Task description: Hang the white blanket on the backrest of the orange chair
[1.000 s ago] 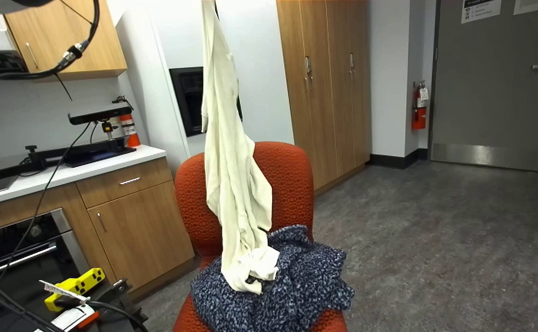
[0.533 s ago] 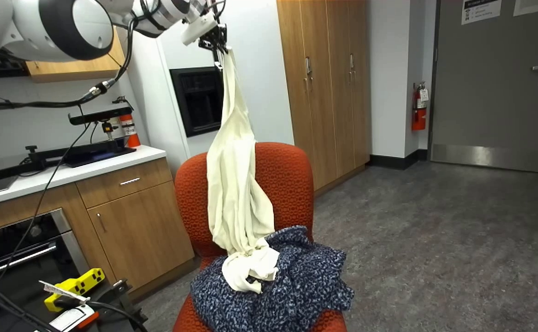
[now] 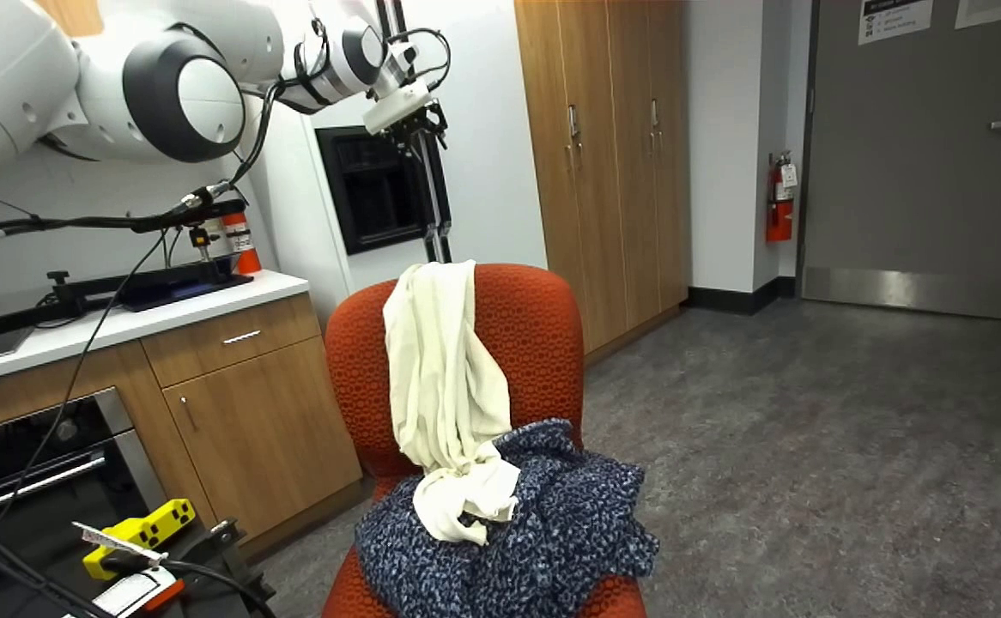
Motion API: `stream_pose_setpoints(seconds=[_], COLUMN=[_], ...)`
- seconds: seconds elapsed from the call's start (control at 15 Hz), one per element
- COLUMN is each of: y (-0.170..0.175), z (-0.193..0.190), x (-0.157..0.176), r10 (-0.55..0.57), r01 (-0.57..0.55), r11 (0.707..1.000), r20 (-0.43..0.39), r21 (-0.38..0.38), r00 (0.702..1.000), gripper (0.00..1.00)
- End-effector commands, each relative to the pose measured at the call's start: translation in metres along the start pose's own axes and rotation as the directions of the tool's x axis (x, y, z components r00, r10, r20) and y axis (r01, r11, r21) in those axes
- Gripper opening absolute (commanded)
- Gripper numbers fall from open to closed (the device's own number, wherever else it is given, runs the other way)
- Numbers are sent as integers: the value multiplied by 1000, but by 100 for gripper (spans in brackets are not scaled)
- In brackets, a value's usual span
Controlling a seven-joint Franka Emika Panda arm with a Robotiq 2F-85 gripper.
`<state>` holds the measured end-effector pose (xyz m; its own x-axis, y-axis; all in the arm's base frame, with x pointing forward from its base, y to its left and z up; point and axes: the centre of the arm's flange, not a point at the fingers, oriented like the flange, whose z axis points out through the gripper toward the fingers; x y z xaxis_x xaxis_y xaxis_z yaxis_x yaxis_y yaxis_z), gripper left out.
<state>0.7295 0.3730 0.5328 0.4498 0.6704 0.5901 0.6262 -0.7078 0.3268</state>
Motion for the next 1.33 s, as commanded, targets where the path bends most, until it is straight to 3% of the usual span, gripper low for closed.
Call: stream_pose_setpoints(seconds=[0.0,0.53,1.0,1.07,1.27], y=[28,30,25,3,2], z=[32,27,19,-7,-6], x=[61,43,31,-37,-38], r10=[-22,28,111,78,91], r01=[21,-21,-100,-70,-80], r11=[1000,999,994,997,996], r20=[73,314,437,422,429], r21=[13,-26,-49,-36,-42], r00=[997,949,893,903,899], gripper=[99,100,100,100,100])
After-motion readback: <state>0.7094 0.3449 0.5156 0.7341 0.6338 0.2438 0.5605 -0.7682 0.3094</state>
